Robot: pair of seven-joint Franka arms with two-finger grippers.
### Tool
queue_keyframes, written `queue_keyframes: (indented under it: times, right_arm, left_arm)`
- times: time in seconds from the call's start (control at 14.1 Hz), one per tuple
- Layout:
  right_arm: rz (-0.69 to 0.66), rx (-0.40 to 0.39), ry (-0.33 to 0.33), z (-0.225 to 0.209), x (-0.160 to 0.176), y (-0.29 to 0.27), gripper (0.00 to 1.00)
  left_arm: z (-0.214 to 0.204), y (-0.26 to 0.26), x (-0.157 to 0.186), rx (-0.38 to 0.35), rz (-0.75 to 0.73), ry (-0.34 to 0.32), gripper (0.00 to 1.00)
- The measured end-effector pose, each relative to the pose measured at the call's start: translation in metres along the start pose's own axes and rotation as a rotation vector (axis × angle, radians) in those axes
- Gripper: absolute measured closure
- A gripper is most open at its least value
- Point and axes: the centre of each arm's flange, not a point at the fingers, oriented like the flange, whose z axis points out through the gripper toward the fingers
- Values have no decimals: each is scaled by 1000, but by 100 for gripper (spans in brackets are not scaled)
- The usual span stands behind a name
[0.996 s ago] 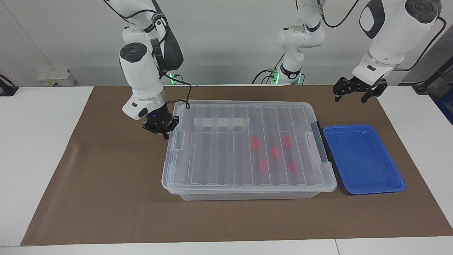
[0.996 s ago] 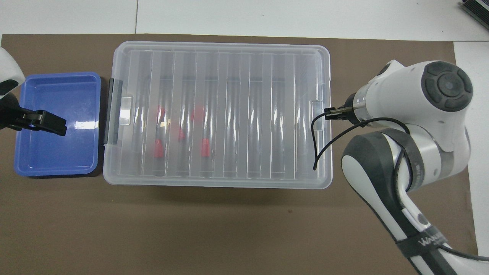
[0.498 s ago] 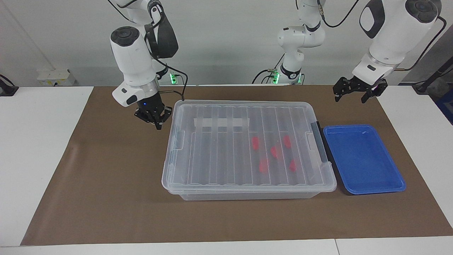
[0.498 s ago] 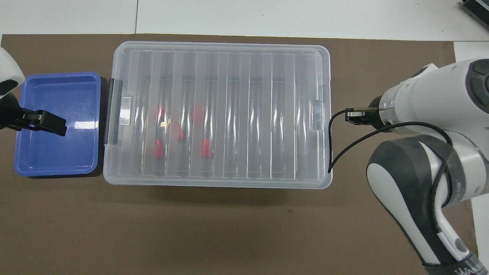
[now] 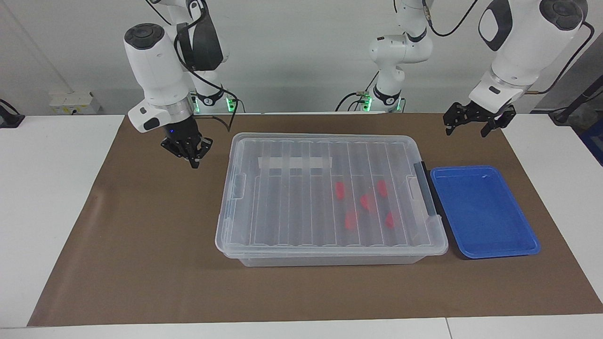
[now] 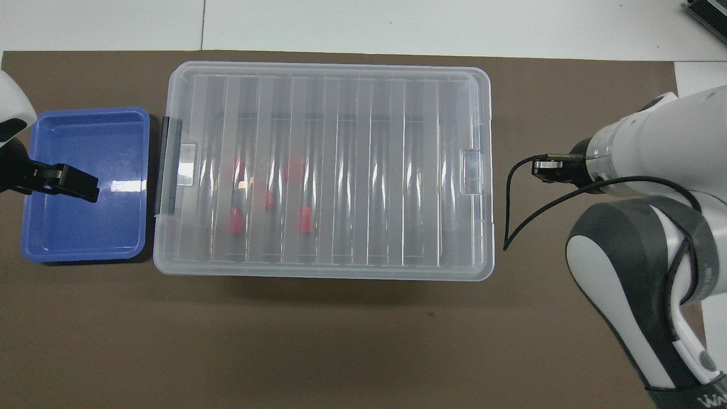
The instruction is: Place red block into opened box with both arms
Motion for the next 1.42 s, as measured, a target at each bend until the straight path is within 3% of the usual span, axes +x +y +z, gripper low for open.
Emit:
queue_keyframes:
  times: [0.57,0.93,1.14,1.42]
  right_arm:
    - [119,-34,-58,-72,12,66,3]
    - [135,-45,-89,-95,8,75,0]
    - [133,-56,-135,-94,2,75,0]
    - [123,-59,-150,-92,1,76,0]
  left_arm:
    - [-1,0,-1,0,0,3,0]
    - [-2,0,-1,0,0,3,0]
    - [-2,0,-1,0,0,3,0]
    - [-2,0,-1,0,0,3,0]
